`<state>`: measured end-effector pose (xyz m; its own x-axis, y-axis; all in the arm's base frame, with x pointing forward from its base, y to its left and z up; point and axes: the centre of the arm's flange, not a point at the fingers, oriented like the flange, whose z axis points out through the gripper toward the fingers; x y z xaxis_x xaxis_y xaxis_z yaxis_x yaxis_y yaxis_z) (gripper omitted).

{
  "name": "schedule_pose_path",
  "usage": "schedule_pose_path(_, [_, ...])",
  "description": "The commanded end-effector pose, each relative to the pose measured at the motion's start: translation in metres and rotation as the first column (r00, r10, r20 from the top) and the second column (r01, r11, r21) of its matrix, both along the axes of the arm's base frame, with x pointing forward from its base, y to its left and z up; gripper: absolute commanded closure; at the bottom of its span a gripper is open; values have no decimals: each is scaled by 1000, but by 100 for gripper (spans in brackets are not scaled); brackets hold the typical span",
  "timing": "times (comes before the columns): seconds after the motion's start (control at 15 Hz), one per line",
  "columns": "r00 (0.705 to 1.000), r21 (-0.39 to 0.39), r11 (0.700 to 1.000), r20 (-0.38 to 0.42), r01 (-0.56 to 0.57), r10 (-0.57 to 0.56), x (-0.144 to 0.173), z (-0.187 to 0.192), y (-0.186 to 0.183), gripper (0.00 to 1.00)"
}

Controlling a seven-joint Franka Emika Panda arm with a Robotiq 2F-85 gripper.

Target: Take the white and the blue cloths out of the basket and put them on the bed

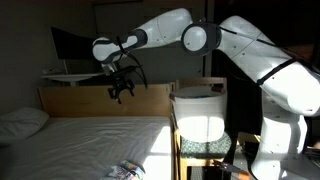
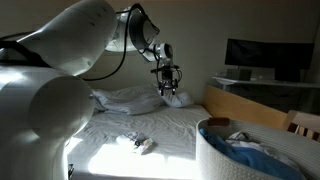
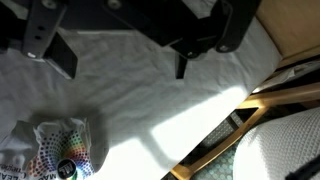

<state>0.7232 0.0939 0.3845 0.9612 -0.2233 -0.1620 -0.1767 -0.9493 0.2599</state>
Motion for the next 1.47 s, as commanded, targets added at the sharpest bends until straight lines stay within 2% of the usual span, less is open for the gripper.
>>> schedule_pose_path(0.0, [989,5,989,-16,146,-146,15,35,-58,0])
schedule_pose_path(0.2, [957,23,957,2,289,-289,8,54,-132,0])
schedule_pose_path(0.47, [880,66,879,34,471,-474,-15,63,-227,0])
schedule_pose_path(0.6, [837,92,837,52,539,-545,-35,67,-262,0])
schedule_pose_path(0.73, [805,114,807,74,580,-589,-47,74,-286,0])
schedule_pose_path(0.8, [797,133,801,89,584,-597,-51,75,-292,0])
schedule_pose_path(0.87, [830,91,832,68,548,-554,-25,73,-293,0])
schedule_pose_path(1.07, [815,107,819,85,564,-573,-29,79,-304,0])
schedule_pose_path(1.4, [820,115,822,72,558,-567,-33,84,-303,0])
